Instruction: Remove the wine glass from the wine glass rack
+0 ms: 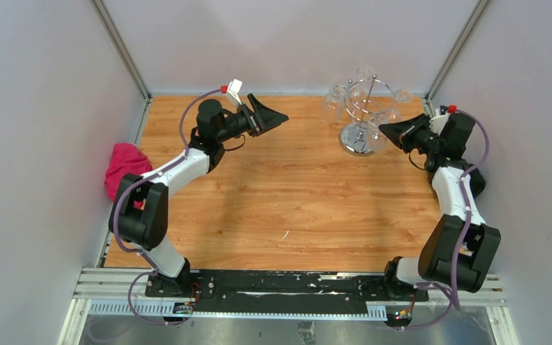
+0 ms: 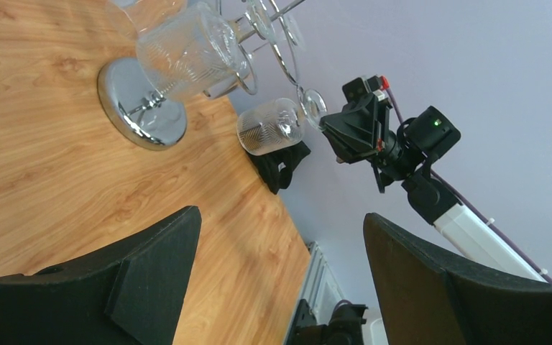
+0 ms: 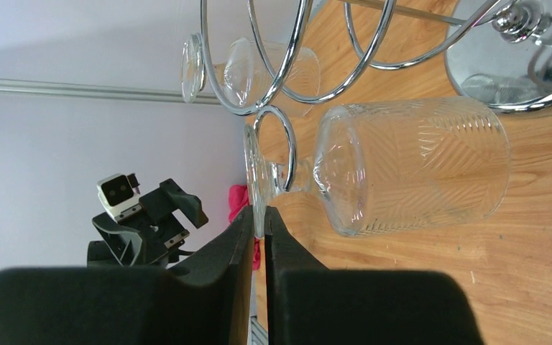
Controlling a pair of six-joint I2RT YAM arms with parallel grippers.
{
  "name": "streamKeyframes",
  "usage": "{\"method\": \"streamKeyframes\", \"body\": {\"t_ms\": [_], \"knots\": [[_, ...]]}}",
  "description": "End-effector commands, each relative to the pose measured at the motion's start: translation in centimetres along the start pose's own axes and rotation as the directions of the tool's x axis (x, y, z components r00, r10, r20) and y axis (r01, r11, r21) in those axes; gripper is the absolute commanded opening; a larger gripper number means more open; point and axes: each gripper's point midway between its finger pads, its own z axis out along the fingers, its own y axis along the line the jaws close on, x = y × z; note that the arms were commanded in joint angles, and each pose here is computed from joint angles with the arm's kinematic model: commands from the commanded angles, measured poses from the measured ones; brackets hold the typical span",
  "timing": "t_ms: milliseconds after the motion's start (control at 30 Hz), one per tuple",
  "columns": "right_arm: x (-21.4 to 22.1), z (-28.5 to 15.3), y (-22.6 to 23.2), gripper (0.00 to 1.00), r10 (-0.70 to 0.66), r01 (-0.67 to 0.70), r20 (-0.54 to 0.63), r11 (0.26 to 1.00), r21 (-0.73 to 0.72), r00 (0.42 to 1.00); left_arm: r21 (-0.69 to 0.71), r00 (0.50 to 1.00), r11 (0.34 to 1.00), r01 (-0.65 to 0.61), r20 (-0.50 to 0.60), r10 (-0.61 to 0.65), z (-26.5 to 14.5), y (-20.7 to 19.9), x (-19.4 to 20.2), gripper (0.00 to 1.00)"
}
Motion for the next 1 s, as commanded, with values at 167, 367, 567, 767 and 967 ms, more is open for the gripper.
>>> {"method": "streamKeyframes", "body": {"t_ms": [167,367,567,767,967], "knots": [[0.5,-0.5,0.9,0.00,0.159,-0.159,-0.004,0.987,-0.022,0.987,0.049,0.999,0.998,-0.031,0.015,0.030,-0.3,-2.3,-0.9,0.89],[0.8,-0.3,0.4,0.00,0.249,-0.249,-0.001,0.968,-0.040,0.969,0.051,0.999,0.998,-0.032,0.013,0.031,-0.4,-2.3,-0.8,0.89],[0.8,-0.5,1.2,0.00,0.318,-0.317,-0.006,0.940,-0.126,0.948,0.054,0.999,0.998,-0.032,0.011,0.031,-0.3,-2.4,-0.8,0.89],[0.6,-0.6,2.1,0.00,0.341,-0.339,-0.013,0.928,-0.154,0.940,0.058,0.999,0.998,-0.035,0.012,0.034,-0.3,-2.6,-1.0,0.89],[0.3,-1.2,3.7,0.00,0.322,-0.317,-0.005,0.931,-0.182,0.947,0.063,0.999,0.997,-0.038,0.011,0.037,-0.2,-2.7,-1.1,0.89]]}}
